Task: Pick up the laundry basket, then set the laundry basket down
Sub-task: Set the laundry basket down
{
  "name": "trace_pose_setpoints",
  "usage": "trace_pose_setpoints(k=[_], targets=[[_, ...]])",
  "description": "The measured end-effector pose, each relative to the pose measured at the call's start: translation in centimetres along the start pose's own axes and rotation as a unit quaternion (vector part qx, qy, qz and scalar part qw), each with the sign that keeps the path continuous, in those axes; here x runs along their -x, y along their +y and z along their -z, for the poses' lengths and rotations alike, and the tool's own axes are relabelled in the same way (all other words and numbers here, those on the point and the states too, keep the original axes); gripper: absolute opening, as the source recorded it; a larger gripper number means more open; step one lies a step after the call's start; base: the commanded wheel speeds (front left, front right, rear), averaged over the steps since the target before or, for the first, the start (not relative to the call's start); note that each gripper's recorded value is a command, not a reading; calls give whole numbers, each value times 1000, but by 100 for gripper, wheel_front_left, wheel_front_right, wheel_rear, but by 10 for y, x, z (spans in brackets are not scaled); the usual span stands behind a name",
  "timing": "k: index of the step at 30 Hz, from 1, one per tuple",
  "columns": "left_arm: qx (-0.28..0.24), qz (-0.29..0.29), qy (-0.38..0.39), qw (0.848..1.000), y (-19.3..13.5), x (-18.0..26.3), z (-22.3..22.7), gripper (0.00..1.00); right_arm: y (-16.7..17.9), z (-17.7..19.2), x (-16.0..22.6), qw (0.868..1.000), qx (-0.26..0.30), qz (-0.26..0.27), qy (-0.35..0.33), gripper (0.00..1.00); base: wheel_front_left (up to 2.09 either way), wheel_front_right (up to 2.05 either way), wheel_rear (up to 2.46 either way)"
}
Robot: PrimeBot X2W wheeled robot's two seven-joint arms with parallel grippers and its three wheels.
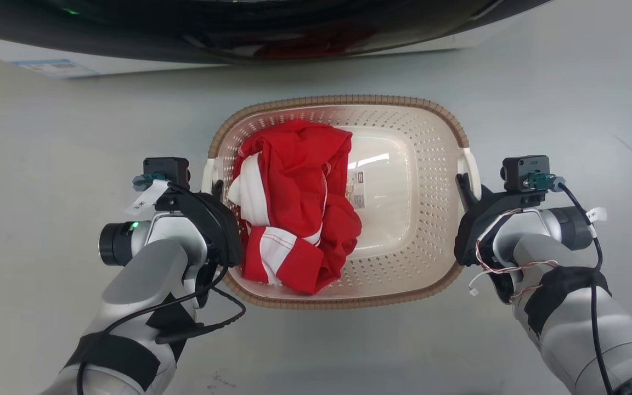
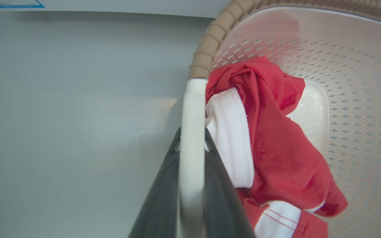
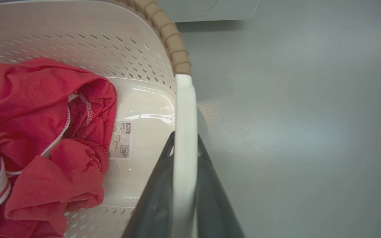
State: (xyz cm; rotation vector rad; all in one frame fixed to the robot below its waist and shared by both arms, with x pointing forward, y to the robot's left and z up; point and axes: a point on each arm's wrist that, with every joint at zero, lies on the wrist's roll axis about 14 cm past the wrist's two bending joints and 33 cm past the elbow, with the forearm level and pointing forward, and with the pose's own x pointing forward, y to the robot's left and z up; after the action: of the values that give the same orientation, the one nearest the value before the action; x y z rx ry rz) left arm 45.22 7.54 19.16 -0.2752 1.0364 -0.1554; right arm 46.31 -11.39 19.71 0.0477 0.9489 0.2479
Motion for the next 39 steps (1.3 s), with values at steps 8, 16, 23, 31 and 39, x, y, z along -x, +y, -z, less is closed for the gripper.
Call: trace_pose_setpoints(k=[8, 16, 23, 31, 39], targets=[[3, -9, 2, 1000, 9, -11, 11, 0, 0, 10, -15, 1000, 8, -4, 4, 0, 0, 0, 0], [2, -12, 5, 1000, 14, -18, 18, 0, -1, 13, -24, 1000, 11, -6, 5, 0, 0, 0, 0], [-1, -14, 6, 1000, 17, -19, 22, 0, 0, 18, -27, 1000, 10, -9, 7, 0, 0, 0, 0], [-9, -6, 11, 1000, 15, -19, 25, 0, -1, 22, -27, 1000, 9, -9, 13, 0, 0, 0, 0], [-15, -2, 21, 1000, 16, -19, 31, 0, -1, 29, -27, 1000, 4, -13, 26, 0, 0, 0, 0]])
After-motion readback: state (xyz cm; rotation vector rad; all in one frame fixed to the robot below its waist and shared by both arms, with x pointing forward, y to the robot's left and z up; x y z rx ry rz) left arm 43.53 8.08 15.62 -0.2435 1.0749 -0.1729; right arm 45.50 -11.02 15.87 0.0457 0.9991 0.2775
